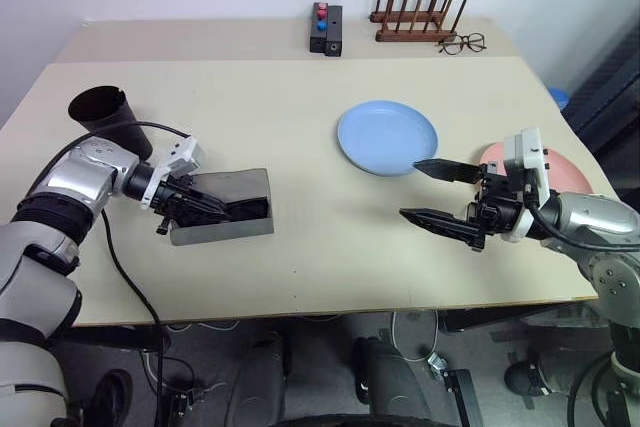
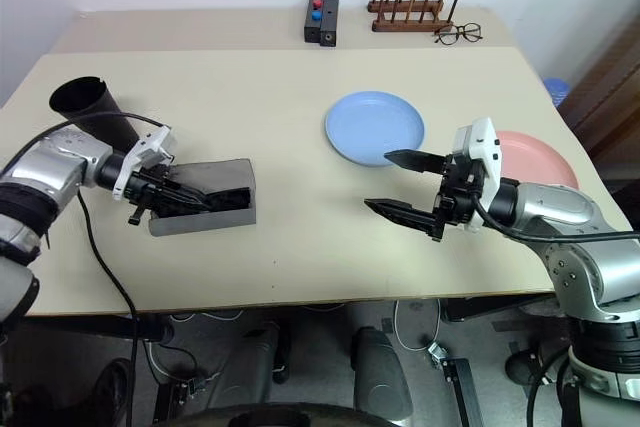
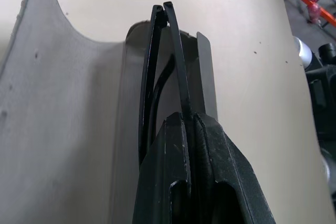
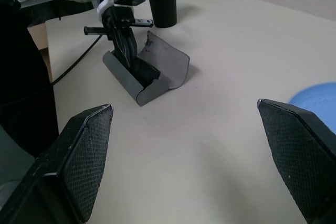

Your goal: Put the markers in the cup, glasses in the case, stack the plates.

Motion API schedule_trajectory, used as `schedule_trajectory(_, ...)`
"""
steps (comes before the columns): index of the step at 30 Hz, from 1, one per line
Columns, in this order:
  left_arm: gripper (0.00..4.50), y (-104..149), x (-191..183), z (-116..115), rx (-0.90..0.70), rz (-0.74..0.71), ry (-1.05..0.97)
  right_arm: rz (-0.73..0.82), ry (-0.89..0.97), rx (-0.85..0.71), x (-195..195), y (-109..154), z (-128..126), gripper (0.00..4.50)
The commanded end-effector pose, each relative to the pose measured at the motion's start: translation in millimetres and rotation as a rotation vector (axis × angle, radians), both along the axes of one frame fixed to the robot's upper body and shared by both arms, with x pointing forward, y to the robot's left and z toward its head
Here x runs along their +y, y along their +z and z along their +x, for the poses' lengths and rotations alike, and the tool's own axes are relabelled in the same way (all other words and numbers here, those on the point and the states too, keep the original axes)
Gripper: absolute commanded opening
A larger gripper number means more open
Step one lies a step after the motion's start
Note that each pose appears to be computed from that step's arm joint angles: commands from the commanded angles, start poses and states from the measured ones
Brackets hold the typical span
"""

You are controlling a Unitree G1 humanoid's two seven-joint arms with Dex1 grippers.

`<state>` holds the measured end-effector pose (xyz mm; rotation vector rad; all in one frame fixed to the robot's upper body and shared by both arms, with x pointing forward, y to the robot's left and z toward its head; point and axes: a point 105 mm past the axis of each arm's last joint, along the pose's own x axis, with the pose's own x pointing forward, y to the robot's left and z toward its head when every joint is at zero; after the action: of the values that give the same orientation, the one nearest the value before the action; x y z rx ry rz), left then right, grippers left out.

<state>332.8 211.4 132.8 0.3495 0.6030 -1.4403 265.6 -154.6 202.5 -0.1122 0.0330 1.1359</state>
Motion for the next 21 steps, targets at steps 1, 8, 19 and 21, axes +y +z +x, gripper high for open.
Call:
schedule_trajectory(1, 0.01, 8.0, 0.9, 2.7, 0.000, 0.004, 0.012, -0.006, -0.001, -0.051, -1.0, 12.1, -5.1, 4.50)
schedule_trajectory(8, 2.08, 5.0, -1.8, 1.1, 0.031, -0.002, 0.014, -0.010, -0.013, -0.048, -2.7, 10.7, -5.6, 4.50)
schedule_trajectory(19, 4.47, 8.4, -3.3, 1.5, 0.014, -0.022, 0.007, -0.011, -0.018, -0.052, -2.7, 10.9, -2.1, 4.50)
schedule_trajectory(21, 4.47, 9.8, -4.4, 0.8, 0.008, -0.025, -0.003, -0.010, -0.019, -0.053, -2.6, 11.1, -1.3, 4.50)
